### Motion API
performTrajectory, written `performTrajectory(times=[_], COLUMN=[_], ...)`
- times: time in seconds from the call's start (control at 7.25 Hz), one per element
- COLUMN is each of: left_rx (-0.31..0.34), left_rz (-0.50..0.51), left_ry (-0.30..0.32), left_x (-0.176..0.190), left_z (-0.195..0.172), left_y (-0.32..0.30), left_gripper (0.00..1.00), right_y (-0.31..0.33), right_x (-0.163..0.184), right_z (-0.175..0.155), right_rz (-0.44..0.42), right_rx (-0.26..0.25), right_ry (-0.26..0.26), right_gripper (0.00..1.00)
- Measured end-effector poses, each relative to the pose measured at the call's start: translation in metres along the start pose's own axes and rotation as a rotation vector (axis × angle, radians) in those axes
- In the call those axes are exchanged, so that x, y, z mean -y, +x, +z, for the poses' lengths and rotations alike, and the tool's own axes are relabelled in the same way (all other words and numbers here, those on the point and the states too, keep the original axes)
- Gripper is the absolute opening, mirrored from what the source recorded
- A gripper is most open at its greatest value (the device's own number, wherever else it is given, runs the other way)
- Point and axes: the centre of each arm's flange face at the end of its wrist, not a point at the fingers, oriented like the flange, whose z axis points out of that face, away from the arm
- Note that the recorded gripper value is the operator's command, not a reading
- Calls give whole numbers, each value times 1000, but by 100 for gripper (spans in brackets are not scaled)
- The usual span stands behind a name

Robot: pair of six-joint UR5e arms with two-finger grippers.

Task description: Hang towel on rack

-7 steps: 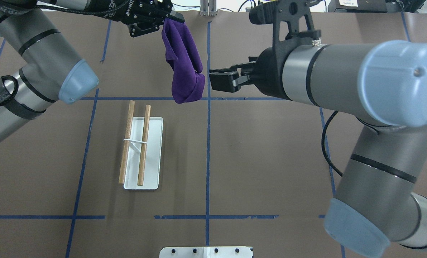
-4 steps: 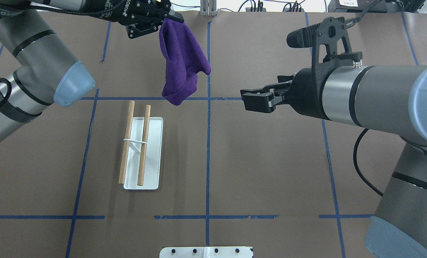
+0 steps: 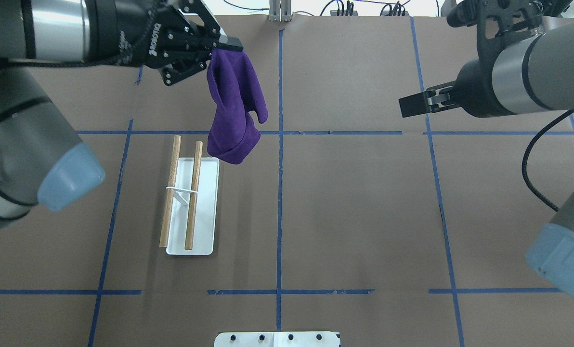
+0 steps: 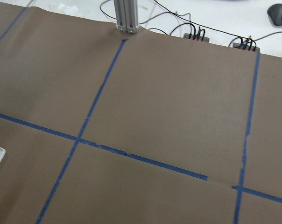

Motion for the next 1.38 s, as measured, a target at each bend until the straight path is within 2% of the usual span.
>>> performTrajectory(times=[0.14, 0.28, 0.41, 0.55, 0.83, 1.1, 1.38], left_rx=[11, 55, 125, 205, 353, 462, 585], left_rz=[-15, 13, 73, 127, 245, 316, 359], left_ry=[68, 152, 238, 318, 454, 521, 582], left_x=[-32, -62, -85, -102, -121, -119, -104], left_z=[14, 24, 29, 35, 50, 43, 18], left_y=[-11, -21, -31, -44, -72, -91, -119], left_gripper=[0, 0, 0, 0, 0, 0, 0], right_y=[22, 44, 70, 106, 189, 253, 278], right_x=[2, 3, 4, 2, -7, -10, -10], right_z=[4, 6, 7, 10, 18, 26, 26], right_rz=[-27, -63, -99, -128, -157, -102, -51], right_rx=[-71, -138, -185, -198, -171, -142, -137], right_ry=[-61, -123, -188, -265, -398, -460, -473], right_gripper=[100, 100, 100, 100, 100, 100, 100])
